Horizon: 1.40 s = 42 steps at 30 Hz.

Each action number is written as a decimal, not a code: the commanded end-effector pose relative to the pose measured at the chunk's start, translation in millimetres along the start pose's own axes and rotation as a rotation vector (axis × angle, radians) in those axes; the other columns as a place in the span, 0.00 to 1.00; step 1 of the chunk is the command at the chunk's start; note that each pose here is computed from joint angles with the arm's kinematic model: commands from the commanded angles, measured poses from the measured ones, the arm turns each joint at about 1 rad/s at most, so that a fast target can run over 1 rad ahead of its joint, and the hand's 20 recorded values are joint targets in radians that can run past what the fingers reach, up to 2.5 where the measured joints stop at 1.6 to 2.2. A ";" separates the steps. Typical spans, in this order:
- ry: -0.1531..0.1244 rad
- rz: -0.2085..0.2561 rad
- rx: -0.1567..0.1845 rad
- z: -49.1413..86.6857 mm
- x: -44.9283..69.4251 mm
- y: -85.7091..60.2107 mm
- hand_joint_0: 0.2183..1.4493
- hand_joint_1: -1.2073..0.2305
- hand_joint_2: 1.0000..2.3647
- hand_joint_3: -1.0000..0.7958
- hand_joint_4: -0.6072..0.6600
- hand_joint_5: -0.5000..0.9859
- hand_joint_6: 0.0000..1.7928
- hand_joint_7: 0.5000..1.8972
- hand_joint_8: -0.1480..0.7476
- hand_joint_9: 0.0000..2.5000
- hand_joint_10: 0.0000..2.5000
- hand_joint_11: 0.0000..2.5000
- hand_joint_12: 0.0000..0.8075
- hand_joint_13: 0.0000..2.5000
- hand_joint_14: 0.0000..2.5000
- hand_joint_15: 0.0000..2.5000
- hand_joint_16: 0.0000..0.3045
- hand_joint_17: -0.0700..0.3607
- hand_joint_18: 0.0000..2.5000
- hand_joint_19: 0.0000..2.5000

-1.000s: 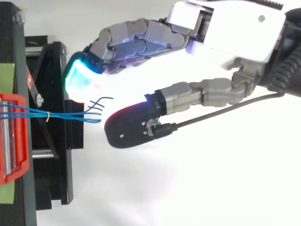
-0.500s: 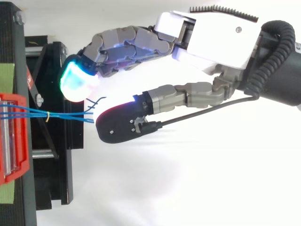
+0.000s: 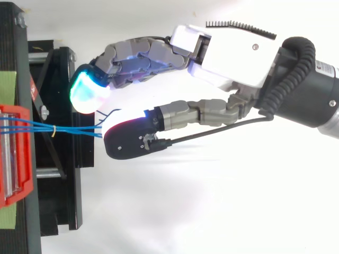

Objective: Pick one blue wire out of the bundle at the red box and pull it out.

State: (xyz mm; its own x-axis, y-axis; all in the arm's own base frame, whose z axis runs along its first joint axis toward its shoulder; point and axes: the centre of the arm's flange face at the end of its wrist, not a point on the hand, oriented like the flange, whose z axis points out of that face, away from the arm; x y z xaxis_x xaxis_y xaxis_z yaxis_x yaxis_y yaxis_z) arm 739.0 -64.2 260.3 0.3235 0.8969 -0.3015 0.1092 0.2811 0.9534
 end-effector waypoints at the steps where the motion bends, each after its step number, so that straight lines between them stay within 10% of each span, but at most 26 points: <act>1: -0.007 -0.010 0.008 -1.4 3.0 -0.5 0.28 0.49 0.00 0.30 0.80 0.23 0.28 0.22 0.56 0.26 0.00 0.09 0.50 0.24 0.00 0.11 0.16 0.41 0.22 0.17; 28: -0.003 0.024 -0.052 9.9 46.2 -16.9 0.28 0.49 0.00 0.30 0.80 0.23 0.28 0.22 0.56 0.27 0.00 0.10 0.50 0.25 0.00 0.12 0.16 0.41 0.23 0.18; 42: -0.006 0.056 -0.062 15.2 42.1 -12.6 0.28 0.49 0.00 0.30 0.81 0.23 0.28 0.22 0.56 0.28 0.00 0.10 0.50 0.26 0.00 0.12 0.16 0.41 0.24 0.19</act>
State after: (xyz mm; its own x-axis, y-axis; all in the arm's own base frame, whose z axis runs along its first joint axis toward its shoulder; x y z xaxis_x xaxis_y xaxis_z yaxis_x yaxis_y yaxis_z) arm 765.1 -34.3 236.4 0.3325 0.9107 -0.2453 0.0310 0.2494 0.9679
